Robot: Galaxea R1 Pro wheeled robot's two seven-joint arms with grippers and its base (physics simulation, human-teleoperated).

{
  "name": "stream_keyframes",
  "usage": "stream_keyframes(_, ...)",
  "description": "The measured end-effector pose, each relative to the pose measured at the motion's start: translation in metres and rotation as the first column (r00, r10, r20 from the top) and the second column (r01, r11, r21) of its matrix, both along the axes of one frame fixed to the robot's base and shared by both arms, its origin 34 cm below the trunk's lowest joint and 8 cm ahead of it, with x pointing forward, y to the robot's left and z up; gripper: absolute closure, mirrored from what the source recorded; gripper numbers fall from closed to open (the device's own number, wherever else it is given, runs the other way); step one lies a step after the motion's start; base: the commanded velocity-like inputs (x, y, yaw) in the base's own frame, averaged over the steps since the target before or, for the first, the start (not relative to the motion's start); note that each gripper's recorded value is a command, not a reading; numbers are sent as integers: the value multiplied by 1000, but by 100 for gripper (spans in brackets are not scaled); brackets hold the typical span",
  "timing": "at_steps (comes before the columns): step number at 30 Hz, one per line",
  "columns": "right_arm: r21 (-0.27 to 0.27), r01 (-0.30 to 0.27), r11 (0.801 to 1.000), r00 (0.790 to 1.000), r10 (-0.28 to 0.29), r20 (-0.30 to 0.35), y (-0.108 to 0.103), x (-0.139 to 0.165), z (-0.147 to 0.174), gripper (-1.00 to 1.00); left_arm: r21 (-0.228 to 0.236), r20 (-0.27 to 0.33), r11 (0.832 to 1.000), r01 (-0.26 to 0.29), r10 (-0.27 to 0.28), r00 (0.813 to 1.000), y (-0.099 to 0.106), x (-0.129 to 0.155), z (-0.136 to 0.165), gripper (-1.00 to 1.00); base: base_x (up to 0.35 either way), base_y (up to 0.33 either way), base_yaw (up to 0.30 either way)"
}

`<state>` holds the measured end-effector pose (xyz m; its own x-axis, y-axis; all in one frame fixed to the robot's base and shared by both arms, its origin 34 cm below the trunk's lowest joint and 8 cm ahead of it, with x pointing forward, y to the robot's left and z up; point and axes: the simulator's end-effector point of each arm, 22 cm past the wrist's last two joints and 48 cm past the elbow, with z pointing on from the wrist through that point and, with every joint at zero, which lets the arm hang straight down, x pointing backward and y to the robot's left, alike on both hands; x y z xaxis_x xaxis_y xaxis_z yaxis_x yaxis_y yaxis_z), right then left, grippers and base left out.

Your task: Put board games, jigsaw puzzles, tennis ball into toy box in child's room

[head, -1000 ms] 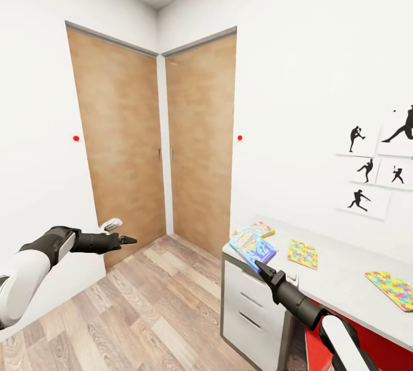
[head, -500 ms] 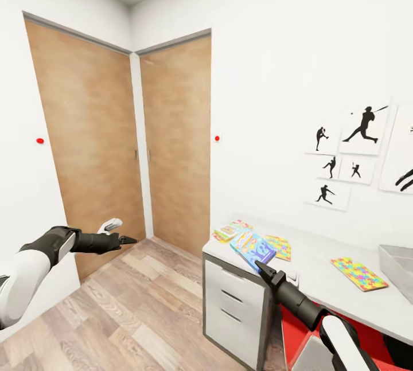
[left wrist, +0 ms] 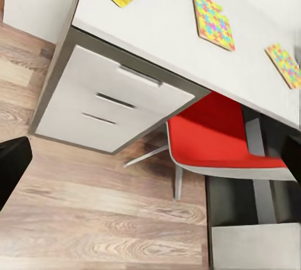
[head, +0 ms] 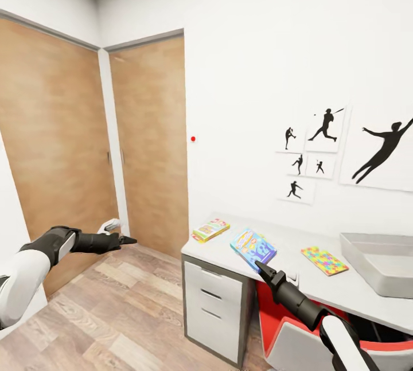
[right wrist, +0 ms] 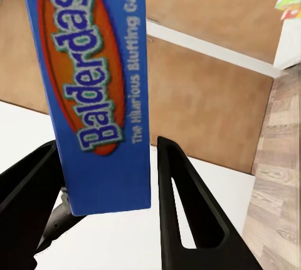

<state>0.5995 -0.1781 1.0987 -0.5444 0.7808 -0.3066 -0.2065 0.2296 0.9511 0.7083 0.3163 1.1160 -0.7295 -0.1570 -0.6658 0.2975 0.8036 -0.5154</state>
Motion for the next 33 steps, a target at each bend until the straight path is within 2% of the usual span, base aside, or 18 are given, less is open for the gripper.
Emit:
stream_keyframes(12, 0, 0, 1000, 1000, 0, 0, 0, 0, 0, 100, 0, 0, 1000, 0, 0, 1000, 0, 0, 0, -100, 0, 0, -279)
stream_keyframes(25, 5, 0, 1000, 1000, 0, 3, 1, 0, 2, 100, -1, 1, 1000, 0, 0, 1000, 0, 0, 0, -100, 0, 0, -31)
stream_keyframes(33, 8, -1, 1000, 1000, 0, 8, 2, -1, 4, 100, -2, 7, 1000, 0, 0, 1000, 0, -1, 4, -100, 0, 0, -160)
